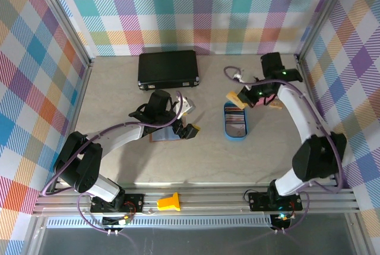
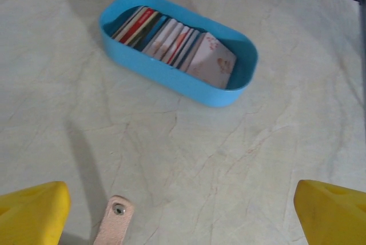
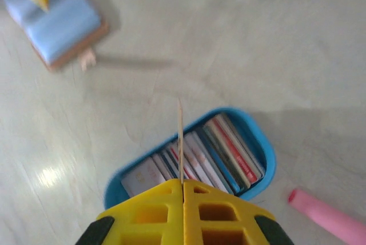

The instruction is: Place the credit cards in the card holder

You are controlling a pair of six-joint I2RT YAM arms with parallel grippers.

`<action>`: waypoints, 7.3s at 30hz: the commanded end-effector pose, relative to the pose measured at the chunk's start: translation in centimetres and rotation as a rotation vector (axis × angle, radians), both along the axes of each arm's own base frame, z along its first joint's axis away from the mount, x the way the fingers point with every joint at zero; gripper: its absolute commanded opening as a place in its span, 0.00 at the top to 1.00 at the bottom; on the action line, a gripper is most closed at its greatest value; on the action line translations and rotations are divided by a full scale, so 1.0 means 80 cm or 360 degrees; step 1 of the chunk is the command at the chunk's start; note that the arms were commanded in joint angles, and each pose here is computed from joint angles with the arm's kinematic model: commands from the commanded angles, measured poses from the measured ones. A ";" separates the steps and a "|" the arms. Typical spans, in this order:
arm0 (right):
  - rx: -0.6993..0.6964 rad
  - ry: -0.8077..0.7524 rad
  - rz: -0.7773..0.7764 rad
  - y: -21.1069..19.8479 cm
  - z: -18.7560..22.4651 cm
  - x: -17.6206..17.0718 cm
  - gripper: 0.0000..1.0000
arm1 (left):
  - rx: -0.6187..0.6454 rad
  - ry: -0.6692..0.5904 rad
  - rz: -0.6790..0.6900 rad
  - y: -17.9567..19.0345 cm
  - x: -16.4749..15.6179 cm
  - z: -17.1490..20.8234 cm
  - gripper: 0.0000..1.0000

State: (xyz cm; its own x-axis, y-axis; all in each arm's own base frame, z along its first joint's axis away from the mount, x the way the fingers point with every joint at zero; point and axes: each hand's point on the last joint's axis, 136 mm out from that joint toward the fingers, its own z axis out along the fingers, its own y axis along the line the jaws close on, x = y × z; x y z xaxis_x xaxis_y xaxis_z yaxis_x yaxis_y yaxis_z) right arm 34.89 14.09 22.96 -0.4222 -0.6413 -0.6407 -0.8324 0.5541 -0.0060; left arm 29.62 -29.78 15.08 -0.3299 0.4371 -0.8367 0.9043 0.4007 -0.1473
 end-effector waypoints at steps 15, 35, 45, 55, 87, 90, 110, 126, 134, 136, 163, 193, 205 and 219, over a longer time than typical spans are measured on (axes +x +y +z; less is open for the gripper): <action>0.1519 0.0714 -0.0579 0.030 0.167 -0.017 1.00 | -0.0735 0.0383 0.0203 -0.031 0.009 0.181 0.18; 0.1616 0.1324 -0.0381 0.153 0.100 -0.023 1.00 | -0.1324 0.1318 0.0966 0.010 0.031 0.184 0.30; 0.1645 0.1405 -0.0450 0.157 0.086 -0.008 1.00 | -0.1454 0.1329 0.0958 0.007 0.044 0.191 0.35; 0.1688 0.1414 -0.0453 0.159 0.090 -0.003 1.00 | -0.1559 0.1406 0.0800 -0.019 0.060 0.203 0.63; 0.1555 0.1458 -0.0240 0.148 0.079 -0.045 0.72 | -0.1583 0.1333 0.0749 -0.011 0.042 0.206 1.00; 0.1582 0.1480 -0.0263 0.151 0.077 -0.040 0.74 | -0.1586 0.1335 0.0760 -0.010 0.042 0.204 1.00; 0.1675 0.1412 -0.0308 0.155 0.066 -0.027 1.00 | -0.1471 0.1351 0.0971 0.023 0.044 0.171 0.45; 0.1374 0.0889 -0.0704 0.190 -0.048 -0.056 1.00 | -0.0782 0.1267 0.1340 0.200 -0.017 0.012 0.00; 0.1194 0.0904 -0.0614 0.245 -0.080 -0.067 1.00 | -0.0730 0.1139 0.1665 0.240 -0.013 -0.007 0.00; 0.1178 0.0916 -0.0616 0.251 -0.085 -0.067 1.00 | -0.0688 0.1145 0.1767 0.251 -0.015 -0.013 0.00; 0.0879 0.1009 -0.0661 0.329 -0.162 -0.081 1.00 | -0.0653 0.1515 0.1782 0.270 -0.018 -0.077 0.10; 0.0719 0.1056 -0.0709 0.373 -0.204 -0.079 1.00 | -0.0656 0.1489 0.1811 0.284 -0.017 -0.102 0.12; 0.0771 0.0981 -0.0954 0.321 -0.180 -0.063 1.00 | -0.0785 0.1446 0.1626 0.264 -0.002 -0.080 0.30; 0.0827 0.1081 -0.0890 0.330 -0.192 -0.054 1.00 | -0.0713 0.1478 0.1493 0.229 0.007 -0.089 0.36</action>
